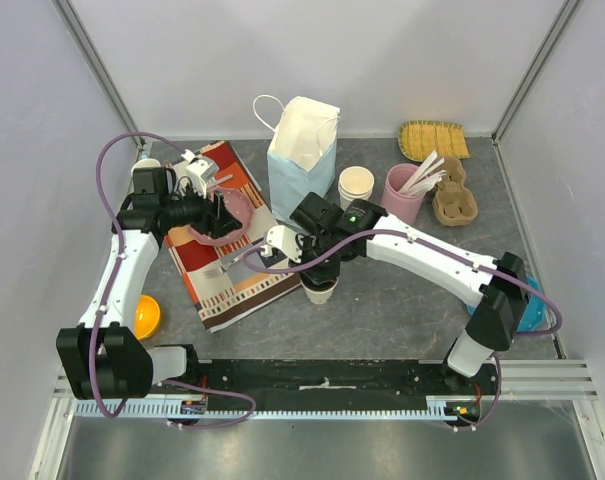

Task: Pack the takeout coffee

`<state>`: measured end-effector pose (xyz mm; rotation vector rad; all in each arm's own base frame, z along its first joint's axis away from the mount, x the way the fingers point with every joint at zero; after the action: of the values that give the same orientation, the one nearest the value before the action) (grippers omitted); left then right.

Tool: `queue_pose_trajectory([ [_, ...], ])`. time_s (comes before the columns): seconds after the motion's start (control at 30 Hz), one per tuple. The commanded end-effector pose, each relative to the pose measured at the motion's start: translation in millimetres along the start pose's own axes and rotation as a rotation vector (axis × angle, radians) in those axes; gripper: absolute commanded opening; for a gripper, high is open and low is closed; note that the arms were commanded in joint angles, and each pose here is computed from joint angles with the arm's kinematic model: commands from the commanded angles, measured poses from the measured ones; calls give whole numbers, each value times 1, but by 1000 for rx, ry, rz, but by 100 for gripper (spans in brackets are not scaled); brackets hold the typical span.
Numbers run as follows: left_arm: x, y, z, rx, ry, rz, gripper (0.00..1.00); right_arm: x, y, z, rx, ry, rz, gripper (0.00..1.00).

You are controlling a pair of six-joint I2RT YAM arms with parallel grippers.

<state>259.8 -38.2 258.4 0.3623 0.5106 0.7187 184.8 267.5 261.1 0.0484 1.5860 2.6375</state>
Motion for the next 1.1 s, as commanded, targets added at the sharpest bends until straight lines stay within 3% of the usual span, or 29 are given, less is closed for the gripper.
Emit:
queue_pose_trajectory([
  [0.0,-4,0,0,-9,-38,-36,69,-1,-7,-3,12,-2,-2,0],
  [1.07,0,0,1,-5,-55,-21,68,-3,-21,-12,-17,3,70,0],
])
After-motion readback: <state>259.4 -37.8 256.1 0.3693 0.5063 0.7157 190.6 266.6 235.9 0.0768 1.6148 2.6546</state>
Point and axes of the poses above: each gripper's point midway between its finger pads, its own y axis back along the fingers, its own x axis along the line the jaws close on, z = x × y, the point moved 10 cm from there along y, back along the fingers, and after that the axes turned 3 degrees about y, right-handed, at the moved point
